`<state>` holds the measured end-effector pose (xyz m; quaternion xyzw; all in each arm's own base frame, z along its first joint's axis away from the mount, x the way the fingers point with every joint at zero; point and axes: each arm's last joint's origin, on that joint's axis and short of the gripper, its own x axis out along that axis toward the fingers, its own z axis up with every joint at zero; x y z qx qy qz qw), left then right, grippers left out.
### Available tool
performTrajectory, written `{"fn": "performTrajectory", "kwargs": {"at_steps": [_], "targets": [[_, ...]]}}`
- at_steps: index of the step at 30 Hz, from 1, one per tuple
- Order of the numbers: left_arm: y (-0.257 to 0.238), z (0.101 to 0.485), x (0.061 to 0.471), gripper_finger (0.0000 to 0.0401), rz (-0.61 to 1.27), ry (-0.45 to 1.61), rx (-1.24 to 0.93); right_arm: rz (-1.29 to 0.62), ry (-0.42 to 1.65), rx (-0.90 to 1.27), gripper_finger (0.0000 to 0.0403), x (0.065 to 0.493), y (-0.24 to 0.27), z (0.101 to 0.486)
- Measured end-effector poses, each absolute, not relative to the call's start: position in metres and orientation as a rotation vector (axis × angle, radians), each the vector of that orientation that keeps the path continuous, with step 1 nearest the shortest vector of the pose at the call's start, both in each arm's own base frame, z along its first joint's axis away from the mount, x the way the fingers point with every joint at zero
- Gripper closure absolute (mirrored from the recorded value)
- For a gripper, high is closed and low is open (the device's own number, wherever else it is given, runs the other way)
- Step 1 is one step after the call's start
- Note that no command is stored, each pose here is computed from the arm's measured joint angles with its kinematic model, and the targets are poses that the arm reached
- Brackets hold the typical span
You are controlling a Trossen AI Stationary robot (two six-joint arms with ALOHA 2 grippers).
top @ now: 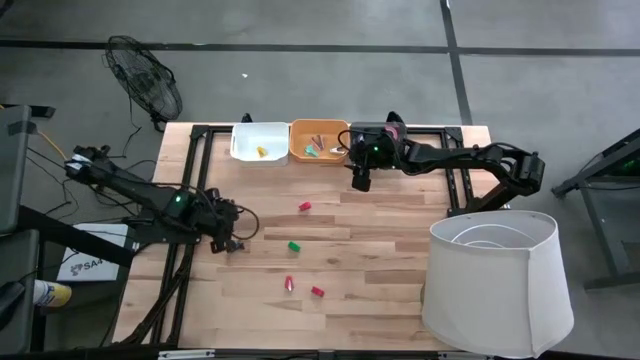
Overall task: Pick and place Stapler, Stapler remover, tape
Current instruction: Put the black staple remover into the orange bin
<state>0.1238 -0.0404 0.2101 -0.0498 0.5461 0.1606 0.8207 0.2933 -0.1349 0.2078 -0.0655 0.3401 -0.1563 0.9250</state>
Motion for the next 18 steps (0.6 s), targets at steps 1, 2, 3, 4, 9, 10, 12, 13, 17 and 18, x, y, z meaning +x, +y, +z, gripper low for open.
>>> {"fn": "performTrajectory", "kwargs": {"at_steps": [1,2,3,4,9,10,12,13,17,18], "targets": [[-0.042,0.210,0.122,0.0129,0.347,1.168,-0.113,-0.322,0.697,-0.132,0.0216,0.293,-0.135,0.208],[-0.043,0.210,0.121,0.0129,0.350,1.173,-0.120,-0.324,0.696,-0.127,0.0216,0.293,-0.135,0.208],[-0.045,0.209,0.120,0.0129,0.352,1.173,-0.127,-0.325,0.696,-0.122,0.0216,0.293,-0.135,0.208],[-0.047,0.210,0.119,0.0129,0.351,1.167,-0.130,-0.326,0.695,-0.119,0.0216,0.293,-0.135,0.208],[-0.054,0.210,0.116,0.0129,0.357,1.145,-0.168,-0.327,0.695,-0.118,0.0216,0.293,-0.135,0.208],[-0.056,0.210,0.115,0.0129,0.361,1.141,-0.173,-0.327,0.696,-0.117,0.0216,0.293,-0.135,0.208],[-0.058,0.210,0.114,0.0129,0.368,1.129,-0.188,-0.320,0.697,-0.114,0.0216,0.293,-0.135,0.207],[-0.059,0.210,0.113,0.0129,0.369,1.126,-0.199,-0.315,0.698,-0.112,0.0216,0.293,-0.134,0.207],[-0.066,0.208,0.112,0.0129,0.377,1.126,-0.245,-0.312,0.707,-0.109,0.0216,0.293,-0.134,0.207],[-0.068,0.208,0.111,0.0129,0.382,1.130,-0.258,-0.311,0.708,-0.108,0.0216,0.292,-0.134,0.207]]}}
